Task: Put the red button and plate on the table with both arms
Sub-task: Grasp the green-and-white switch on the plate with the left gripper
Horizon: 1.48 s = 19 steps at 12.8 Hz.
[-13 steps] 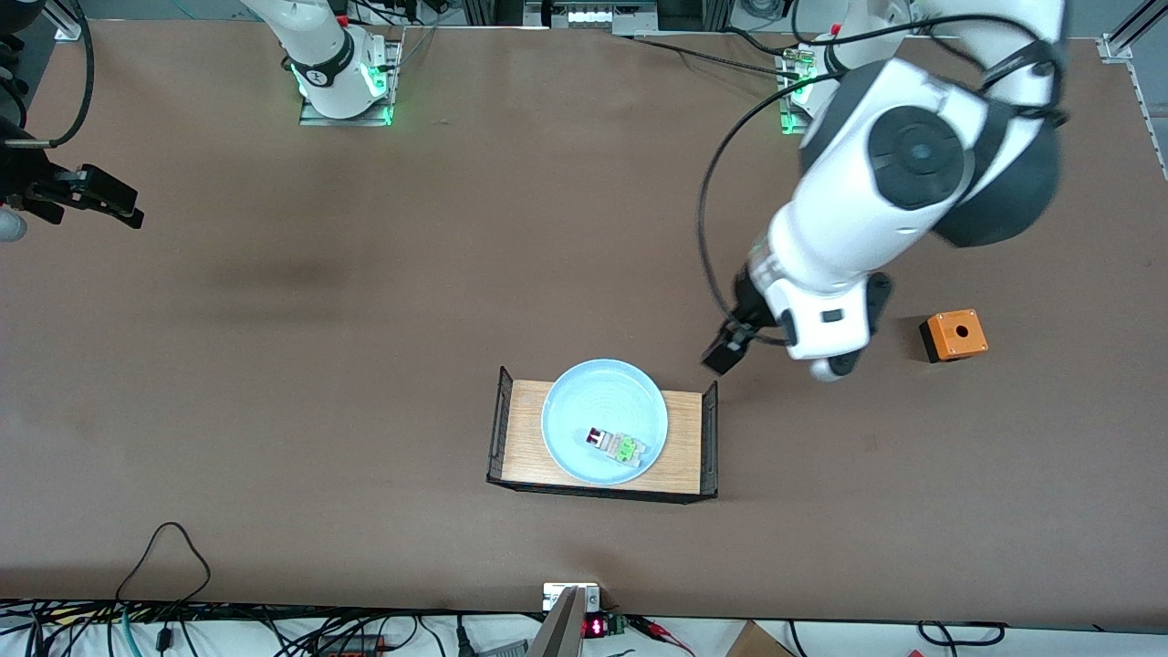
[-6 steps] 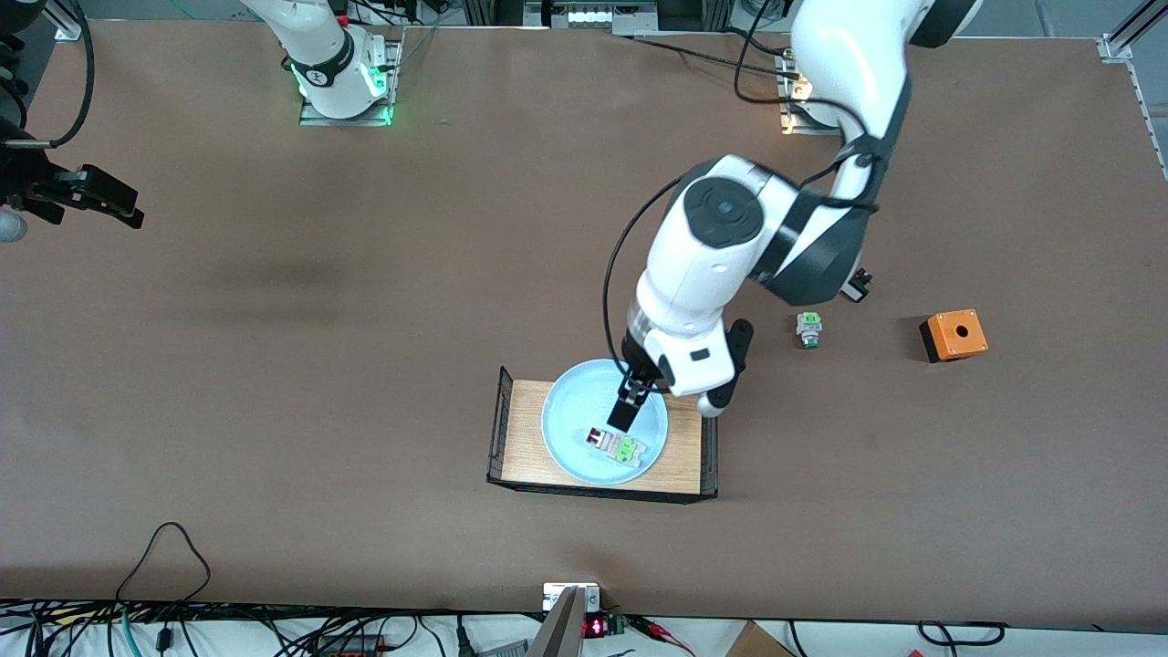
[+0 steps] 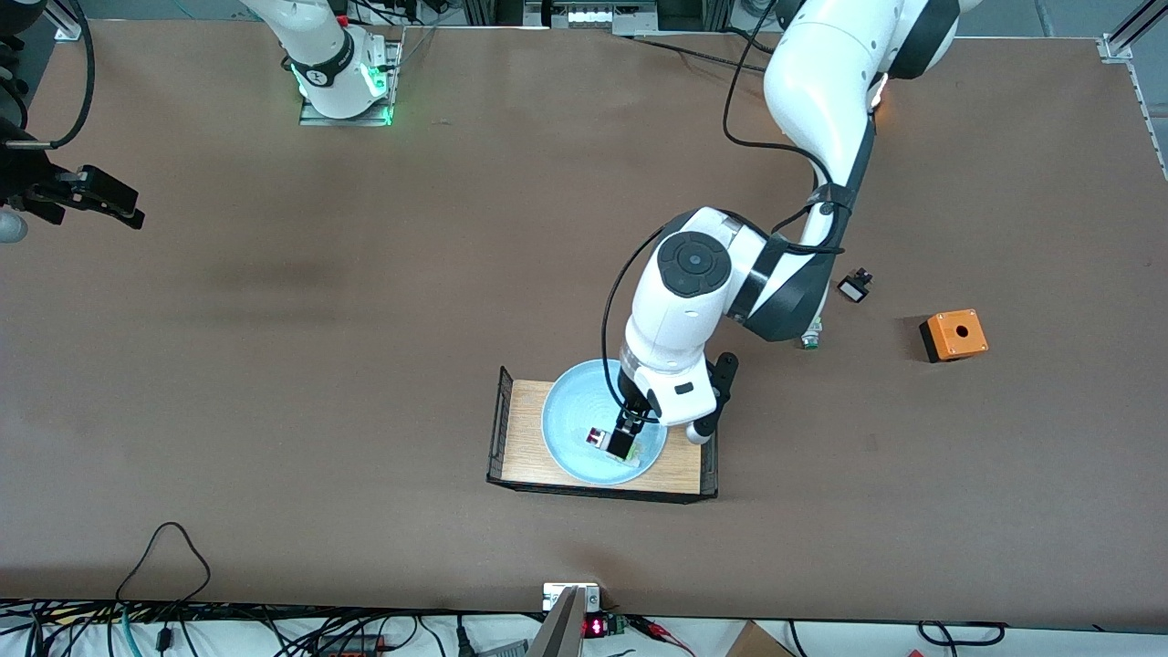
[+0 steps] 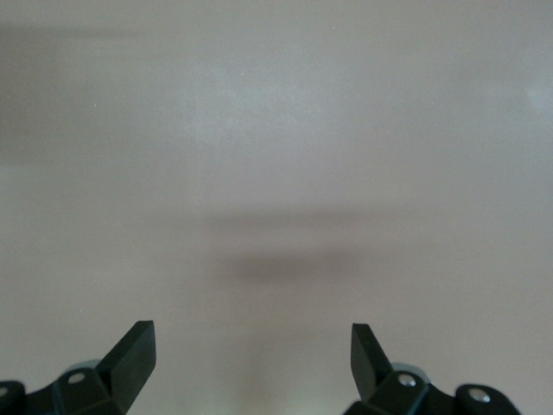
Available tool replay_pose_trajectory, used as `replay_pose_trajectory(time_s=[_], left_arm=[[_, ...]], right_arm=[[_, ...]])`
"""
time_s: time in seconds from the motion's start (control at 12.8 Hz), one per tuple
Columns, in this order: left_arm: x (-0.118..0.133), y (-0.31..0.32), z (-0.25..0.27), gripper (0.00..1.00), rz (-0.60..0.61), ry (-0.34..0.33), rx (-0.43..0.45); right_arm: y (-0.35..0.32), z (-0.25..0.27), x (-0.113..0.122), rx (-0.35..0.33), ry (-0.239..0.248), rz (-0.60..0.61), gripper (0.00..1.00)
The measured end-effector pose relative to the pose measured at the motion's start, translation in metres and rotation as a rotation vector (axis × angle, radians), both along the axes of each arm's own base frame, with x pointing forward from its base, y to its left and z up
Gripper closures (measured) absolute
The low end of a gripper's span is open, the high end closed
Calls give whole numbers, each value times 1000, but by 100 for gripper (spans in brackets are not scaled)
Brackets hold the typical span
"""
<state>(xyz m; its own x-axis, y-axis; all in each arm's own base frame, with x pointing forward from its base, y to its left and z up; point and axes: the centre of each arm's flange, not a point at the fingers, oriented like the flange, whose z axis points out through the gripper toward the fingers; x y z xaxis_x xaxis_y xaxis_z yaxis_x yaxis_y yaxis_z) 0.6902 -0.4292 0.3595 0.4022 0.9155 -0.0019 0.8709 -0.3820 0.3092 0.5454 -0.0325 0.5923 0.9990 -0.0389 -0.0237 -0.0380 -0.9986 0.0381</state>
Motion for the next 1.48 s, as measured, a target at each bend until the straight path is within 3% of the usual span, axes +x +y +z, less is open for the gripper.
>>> replay_pose_trajectory(time_s=[0.23, 0.78, 1.09, 1.25, 1.32, 1.48], left_arm=[[1, -8, -5, 0, -9, -46, -7], [7, -4, -24, 6, -4, -62, 9], [8, -6, -23, 18, -5, -74, 7], [8, -7, -24, 34, -7, -76, 6], [8, -7, -24, 34, -7, -76, 6], [8, -8, -24, 49, -8, -77, 7]], right_arm=[[0, 0, 2, -1, -10, -2, 0], [0, -2, 6, -2, -27, -3, 0], [0, -3, 7, -2, -26, -3, 0], [0, -4, 8, -2, -25, -3, 0], [-1, -5, 8, -2, -24, -4, 0], [-1, -5, 8, -2, -24, -4, 0]])
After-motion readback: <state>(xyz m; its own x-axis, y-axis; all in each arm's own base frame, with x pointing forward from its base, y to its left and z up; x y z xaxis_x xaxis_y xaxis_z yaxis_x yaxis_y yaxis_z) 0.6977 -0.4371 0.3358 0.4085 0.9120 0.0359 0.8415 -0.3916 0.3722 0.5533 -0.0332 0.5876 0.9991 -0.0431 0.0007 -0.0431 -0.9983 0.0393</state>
